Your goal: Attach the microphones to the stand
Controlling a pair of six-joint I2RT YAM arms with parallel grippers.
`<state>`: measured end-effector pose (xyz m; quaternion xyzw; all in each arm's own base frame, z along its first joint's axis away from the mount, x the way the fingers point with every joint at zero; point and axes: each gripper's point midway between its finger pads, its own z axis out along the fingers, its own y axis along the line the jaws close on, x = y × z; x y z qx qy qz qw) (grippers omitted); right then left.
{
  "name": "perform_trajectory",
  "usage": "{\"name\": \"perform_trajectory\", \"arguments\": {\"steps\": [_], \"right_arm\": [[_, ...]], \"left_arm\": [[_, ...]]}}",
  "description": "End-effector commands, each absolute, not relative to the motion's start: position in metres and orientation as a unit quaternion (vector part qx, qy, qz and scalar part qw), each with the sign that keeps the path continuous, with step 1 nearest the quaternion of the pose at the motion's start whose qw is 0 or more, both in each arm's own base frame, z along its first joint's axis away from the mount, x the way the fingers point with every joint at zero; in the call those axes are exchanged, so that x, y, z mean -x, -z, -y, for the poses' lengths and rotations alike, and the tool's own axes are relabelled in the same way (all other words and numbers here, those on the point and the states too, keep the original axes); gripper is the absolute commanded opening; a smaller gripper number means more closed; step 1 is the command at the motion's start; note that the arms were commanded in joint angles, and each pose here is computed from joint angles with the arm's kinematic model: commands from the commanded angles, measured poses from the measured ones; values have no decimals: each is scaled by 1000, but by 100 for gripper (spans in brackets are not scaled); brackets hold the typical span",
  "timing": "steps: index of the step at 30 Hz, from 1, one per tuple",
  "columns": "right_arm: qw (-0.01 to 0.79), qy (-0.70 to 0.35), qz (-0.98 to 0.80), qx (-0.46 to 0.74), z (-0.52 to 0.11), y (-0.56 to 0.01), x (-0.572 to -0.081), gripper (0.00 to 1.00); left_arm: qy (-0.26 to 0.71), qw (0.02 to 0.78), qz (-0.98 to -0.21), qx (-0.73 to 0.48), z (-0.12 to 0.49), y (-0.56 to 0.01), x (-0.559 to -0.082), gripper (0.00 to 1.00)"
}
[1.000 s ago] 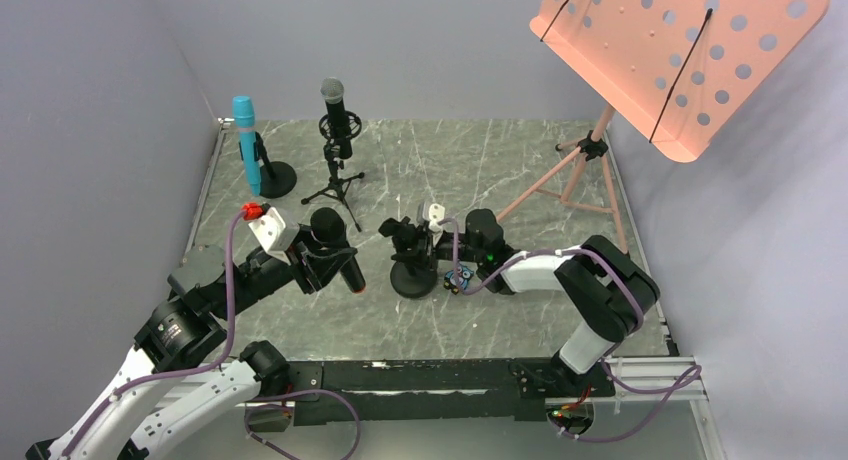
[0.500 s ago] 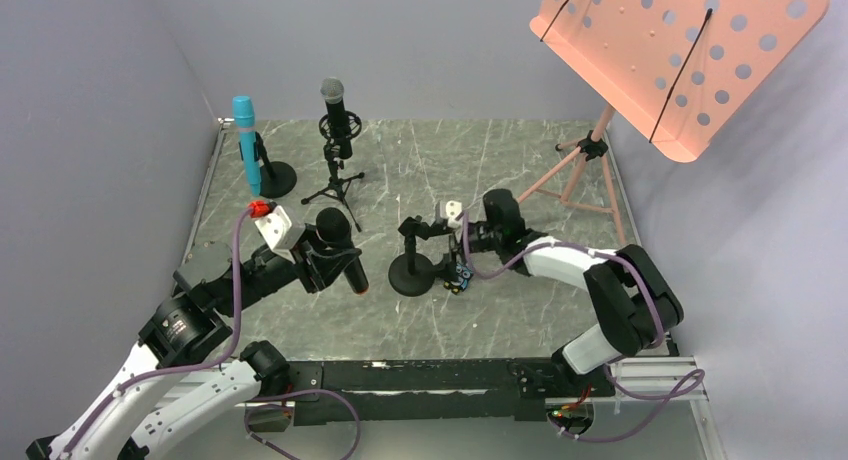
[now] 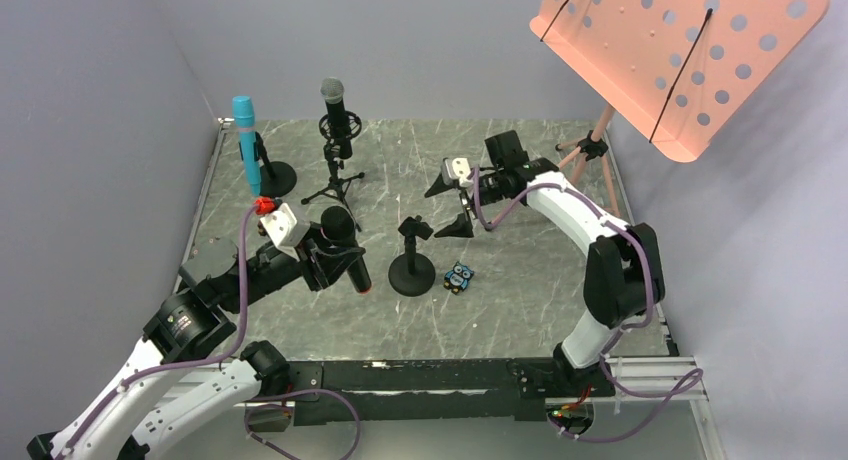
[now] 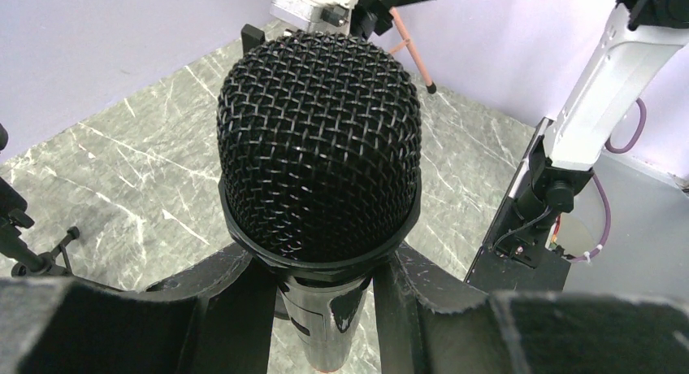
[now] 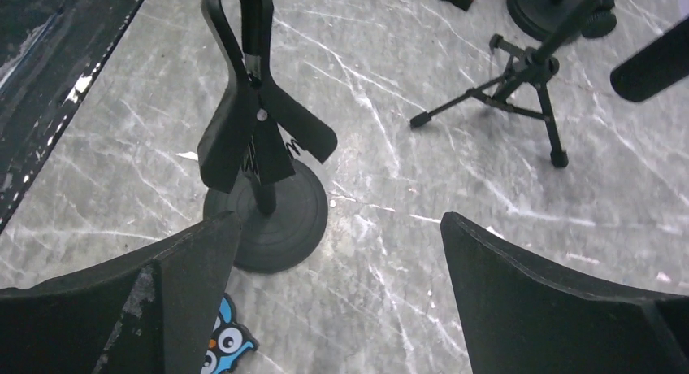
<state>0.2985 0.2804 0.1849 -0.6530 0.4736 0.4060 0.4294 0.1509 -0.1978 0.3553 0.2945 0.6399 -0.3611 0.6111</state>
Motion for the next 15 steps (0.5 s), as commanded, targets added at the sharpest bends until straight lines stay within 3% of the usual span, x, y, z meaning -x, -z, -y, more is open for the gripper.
{"name": "perform_trajectory", "arguments": {"steps": [1, 6, 15], "right_arm": [[388, -447, -418, 689, -284, -192, -266, 100], [354, -449, -384, 725, -299, -186, -231, 100], [360, -432, -385, 732, -300, -191, -202, 99]], "left_arm": [[377, 643, -602, -284, 195, -387, -147, 0], [377, 642, -604, -284, 195, -386, -147, 0], [377, 642, -604, -284, 194, -385, -145, 0]]}}
